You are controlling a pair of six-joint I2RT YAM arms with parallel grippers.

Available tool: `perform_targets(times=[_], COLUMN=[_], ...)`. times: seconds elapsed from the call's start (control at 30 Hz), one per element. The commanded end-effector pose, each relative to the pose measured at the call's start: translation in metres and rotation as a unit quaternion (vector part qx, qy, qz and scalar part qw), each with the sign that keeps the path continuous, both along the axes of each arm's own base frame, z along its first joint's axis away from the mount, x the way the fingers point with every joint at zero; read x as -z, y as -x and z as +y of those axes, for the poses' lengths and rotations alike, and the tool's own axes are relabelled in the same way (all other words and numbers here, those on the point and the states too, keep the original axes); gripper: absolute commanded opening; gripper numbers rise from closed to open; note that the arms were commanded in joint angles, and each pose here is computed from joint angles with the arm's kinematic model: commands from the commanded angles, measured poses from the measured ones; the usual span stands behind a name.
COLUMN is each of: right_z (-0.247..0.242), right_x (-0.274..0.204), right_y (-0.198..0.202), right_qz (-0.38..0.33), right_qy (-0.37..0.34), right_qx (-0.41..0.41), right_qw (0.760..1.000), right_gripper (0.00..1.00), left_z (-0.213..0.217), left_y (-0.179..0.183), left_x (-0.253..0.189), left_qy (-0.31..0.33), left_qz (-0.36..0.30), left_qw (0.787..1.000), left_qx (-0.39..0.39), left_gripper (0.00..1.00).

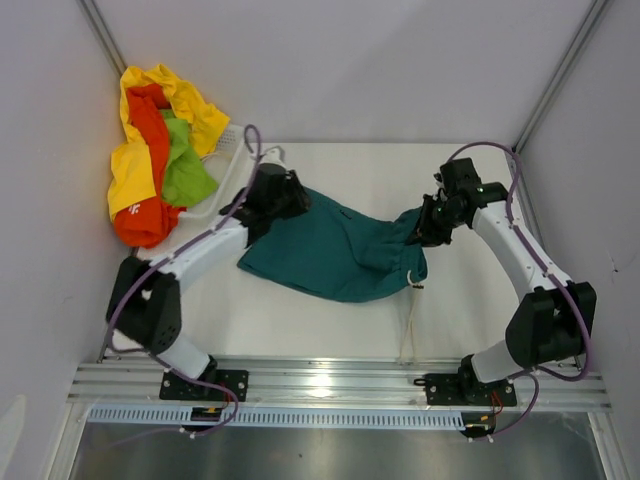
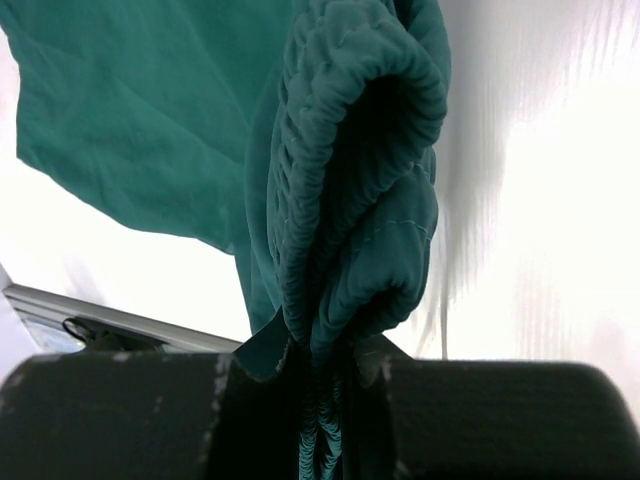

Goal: Fold and stack the shorts

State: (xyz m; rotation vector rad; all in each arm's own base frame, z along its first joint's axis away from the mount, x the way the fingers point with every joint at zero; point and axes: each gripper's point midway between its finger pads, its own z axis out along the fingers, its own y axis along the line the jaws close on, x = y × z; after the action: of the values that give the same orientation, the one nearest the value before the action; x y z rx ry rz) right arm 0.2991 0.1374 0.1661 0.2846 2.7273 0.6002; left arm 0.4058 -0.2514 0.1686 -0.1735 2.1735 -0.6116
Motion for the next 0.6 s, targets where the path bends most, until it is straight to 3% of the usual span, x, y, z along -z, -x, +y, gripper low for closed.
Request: perform_targets(times=[0.0,0.23,0.33,0.57], right_z=[-0.003,-0.014,-0.027,-0.066], right_x=[-0.015,-0.033,-0.040,-0.052], right_y=[-0.012,-0.035,-0.044,-0.060], right_qz=[-0.015,-0.034,-0.034,-0.036], right_qy=[0.025,0.100,0.160,0.288], right_qx=[-0.037,-0.039,-0.026,0.015], right_qw=[0.999,0.994,0.986,0.957], right_gripper=[0.00,0.00,0.00,0.00], left_z=[0.067,0.136,0.148,0.145], left_y=[0.017,0.049,0.052,0.059], left_x=[0.021,0.078,0.086,0.113], left_qy=[-0.035,-0.051,-0.055,-0.049], left_qz=[0.021,0.065,0.073,0.101], left_qw=[0.998,0.991,0.988,0.988], left_qx=[-0.050,-0.105,-0.121,-0.108], left_gripper=[0.41,0.43,0.47,0.46])
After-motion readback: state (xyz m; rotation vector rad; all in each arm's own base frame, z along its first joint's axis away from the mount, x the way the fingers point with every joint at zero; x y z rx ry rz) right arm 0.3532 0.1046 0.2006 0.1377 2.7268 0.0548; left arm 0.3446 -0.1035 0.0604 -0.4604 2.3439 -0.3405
